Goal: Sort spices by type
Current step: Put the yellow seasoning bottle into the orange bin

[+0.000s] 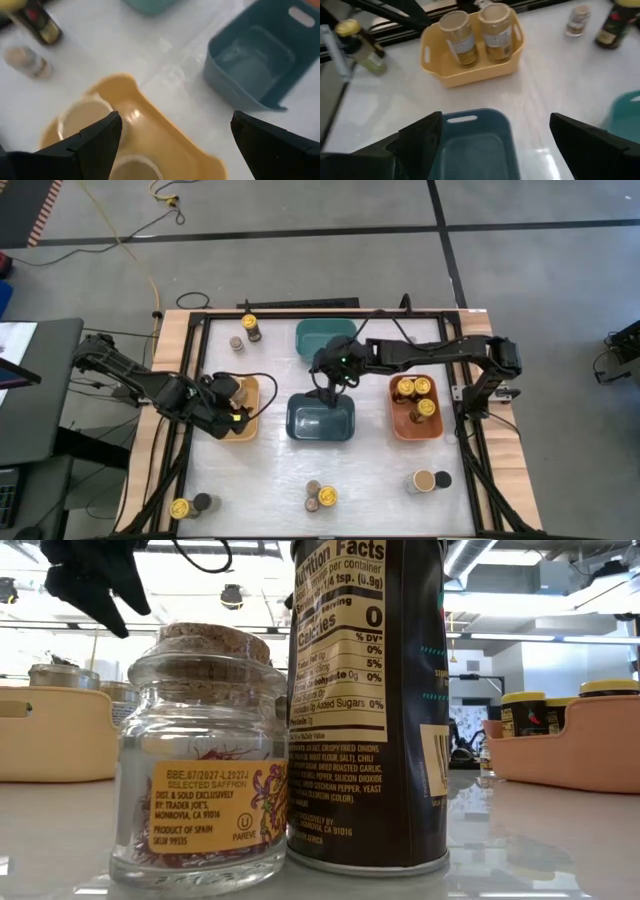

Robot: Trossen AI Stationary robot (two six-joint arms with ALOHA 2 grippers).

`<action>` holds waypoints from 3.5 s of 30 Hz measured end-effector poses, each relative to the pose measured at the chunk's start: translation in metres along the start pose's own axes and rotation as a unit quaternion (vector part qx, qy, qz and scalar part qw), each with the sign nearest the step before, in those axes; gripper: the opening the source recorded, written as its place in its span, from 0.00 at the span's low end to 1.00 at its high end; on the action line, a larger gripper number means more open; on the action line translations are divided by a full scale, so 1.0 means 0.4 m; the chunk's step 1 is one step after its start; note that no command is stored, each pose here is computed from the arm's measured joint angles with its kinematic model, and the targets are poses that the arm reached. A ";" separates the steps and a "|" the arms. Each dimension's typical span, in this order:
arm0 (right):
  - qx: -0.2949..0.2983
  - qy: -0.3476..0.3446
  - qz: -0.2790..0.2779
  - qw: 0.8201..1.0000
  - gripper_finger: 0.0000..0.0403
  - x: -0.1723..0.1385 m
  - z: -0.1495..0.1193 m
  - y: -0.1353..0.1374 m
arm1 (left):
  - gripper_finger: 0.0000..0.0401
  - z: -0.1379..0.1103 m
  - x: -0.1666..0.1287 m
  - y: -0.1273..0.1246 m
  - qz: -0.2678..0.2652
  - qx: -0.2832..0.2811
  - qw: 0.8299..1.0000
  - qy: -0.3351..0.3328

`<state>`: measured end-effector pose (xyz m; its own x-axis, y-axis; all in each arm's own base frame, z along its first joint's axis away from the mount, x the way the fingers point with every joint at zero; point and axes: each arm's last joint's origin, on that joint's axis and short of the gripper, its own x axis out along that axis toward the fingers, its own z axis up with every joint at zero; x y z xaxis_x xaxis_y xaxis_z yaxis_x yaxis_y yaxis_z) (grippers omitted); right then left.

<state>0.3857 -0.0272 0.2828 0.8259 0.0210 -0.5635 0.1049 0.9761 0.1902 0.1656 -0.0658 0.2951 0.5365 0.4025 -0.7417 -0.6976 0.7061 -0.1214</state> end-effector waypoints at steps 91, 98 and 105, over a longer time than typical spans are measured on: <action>-0.095 0.353 -0.026 0.930 0.96 0.087 -0.223 0.695 | 0.90 -0.009 -0.027 0.111 -0.135 0.216 0.965 -0.069; -0.059 0.339 -0.038 0.938 0.96 0.121 -0.207 0.669 | 0.90 -0.009 -0.027 0.111 -0.138 0.214 0.965 -0.067; -0.055 0.335 -0.040 0.940 0.96 0.135 -0.201 0.657 | 0.90 -0.009 -0.027 0.111 -0.138 0.207 0.966 -0.066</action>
<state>0.4132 0.2478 0.2376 0.2798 0.0429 -0.9591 0.0639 0.9960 0.0632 0.1271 -0.0410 0.2954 0.7505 0.2168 -0.6243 -0.2840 0.9588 -0.0086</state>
